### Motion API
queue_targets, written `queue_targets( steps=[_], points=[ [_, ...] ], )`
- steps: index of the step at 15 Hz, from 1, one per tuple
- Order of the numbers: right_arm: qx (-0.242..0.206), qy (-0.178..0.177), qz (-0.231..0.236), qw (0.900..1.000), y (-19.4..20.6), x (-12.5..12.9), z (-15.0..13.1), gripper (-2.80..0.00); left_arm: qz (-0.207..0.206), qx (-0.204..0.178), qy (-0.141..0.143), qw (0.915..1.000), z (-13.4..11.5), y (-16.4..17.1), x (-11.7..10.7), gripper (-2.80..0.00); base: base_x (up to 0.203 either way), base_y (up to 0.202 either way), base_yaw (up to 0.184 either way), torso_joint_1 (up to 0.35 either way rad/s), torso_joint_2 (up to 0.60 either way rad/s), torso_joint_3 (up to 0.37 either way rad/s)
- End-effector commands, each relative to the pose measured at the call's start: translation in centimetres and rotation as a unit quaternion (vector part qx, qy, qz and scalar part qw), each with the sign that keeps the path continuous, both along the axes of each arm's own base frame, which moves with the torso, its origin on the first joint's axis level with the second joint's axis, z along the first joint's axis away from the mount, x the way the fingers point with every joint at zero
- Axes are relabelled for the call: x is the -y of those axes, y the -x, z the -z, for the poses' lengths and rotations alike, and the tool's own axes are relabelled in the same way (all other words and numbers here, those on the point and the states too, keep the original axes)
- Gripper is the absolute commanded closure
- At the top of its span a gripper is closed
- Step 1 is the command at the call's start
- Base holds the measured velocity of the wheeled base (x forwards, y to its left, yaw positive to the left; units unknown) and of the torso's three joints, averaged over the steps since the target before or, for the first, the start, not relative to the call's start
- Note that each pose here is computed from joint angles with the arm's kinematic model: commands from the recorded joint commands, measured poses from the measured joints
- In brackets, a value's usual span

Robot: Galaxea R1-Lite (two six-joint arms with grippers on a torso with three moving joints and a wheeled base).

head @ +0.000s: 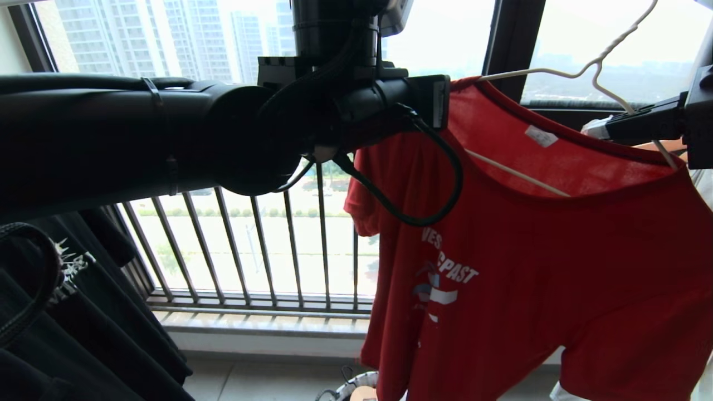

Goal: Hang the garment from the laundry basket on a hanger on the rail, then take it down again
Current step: Take the clothes off the clothes rack

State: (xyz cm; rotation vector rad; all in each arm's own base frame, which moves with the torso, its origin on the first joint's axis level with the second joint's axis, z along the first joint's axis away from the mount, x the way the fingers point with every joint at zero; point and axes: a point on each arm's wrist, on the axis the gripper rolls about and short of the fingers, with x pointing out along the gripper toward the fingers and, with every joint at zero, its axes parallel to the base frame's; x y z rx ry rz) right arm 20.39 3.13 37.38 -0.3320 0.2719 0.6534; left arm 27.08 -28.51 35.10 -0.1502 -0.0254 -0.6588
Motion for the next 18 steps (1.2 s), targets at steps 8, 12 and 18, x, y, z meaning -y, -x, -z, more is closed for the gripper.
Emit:
queue_targets(
  steps=[8,12,18],
  points=[
    [-0.005,0.001,0.000,1.000,-0.3,0.0,0.2,0.00,0.030,-0.033,-0.033,0.9985,1.2,4.0,-1.5,-2.80,0.000,0.000,0.000,0.000,0.00,0.000],
    [-0.014,0.002,0.010,1.000,-1.1,0.4,0.6,0.00,0.040,-0.055,-0.048,0.9965,2.1,8.6,-5.9,-2.80,0.000,0.000,0.000,0.000,0.00,0.000],
    [-0.025,0.003,0.041,0.999,-2.9,1.7,1.4,0.00,0.031,-0.044,-0.011,0.9985,1.5,15.5,-15.1,-2.80,0.000,0.000,0.000,0.000,0.00,0.000]
  ],
)
